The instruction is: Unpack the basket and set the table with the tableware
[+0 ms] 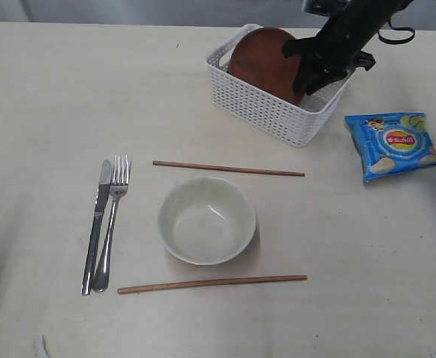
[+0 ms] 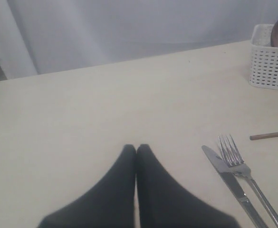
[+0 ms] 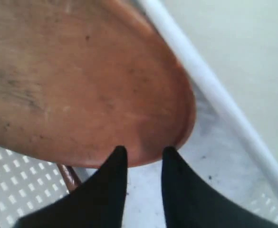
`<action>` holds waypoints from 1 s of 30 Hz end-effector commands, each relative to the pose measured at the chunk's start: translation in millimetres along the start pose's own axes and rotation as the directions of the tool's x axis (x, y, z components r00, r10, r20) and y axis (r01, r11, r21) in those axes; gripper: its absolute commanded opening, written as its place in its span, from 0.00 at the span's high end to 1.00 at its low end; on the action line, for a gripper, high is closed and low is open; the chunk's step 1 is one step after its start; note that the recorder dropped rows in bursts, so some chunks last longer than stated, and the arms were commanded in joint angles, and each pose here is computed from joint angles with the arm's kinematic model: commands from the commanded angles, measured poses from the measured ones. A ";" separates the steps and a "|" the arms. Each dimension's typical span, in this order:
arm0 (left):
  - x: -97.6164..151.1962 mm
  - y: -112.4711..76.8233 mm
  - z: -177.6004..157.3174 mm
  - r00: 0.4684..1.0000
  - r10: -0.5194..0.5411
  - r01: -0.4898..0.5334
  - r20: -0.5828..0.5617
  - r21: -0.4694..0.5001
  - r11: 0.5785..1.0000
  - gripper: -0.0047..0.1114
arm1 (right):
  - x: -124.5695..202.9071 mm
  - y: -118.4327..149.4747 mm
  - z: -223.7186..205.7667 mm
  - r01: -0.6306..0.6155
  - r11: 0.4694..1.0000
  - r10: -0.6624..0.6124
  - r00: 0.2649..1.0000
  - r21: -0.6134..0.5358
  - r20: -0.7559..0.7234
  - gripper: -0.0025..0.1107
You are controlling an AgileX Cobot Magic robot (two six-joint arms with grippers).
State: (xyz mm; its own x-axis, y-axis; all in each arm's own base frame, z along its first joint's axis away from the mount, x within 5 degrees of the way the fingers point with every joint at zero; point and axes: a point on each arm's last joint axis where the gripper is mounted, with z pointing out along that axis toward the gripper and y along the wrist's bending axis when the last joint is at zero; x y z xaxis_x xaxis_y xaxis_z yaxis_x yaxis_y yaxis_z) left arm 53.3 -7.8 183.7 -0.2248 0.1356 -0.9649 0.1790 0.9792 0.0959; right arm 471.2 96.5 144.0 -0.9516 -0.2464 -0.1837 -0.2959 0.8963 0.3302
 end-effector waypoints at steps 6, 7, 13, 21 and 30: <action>0.2 0.1 0.0 1.000 -0.002 0.002 0.005 -0.002 1.000 0.96 | -4.0 19.4 2.5 0.158 0.959 -0.141 0.986 -0.237 0.085 0.96; 0.2 0.1 0.0 1.000 -0.002 0.002 0.005 -0.002 1.000 0.96 | -5.0 23.5 0.5 0.191 0.943 -0.166 0.980 -0.273 0.111 0.96; 0.2 0.1 0.0 1.000 -0.002 0.002 0.005 -0.002 1.000 0.96 | -10.8 38.1 -32.3 0.416 0.882 -0.359 0.898 -0.220 0.254 0.87; 0.2 0.1 0.0 1.000 -0.002 0.002 0.005 -0.002 1.000 0.96 | -18.0 51.6 -89.8 0.557 0.823 -0.558 0.762 0.109 0.329 0.55; 0.2 0.1 0.0 1.000 -0.002 0.002 0.005 -0.002 1.000 0.96 | -19.5 91.6 -57.5 0.826 0.472 -0.877 0.475 0.309 0.071 0.55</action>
State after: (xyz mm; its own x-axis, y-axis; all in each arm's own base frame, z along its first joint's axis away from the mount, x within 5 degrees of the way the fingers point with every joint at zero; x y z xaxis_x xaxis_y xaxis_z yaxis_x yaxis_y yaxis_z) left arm 53.3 -7.8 183.7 -0.2248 0.1356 -0.9649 0.1790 0.9792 0.0959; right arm 458.4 150.0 238.5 -0.2996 -0.7888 -0.5367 -0.8816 0.4439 -0.1602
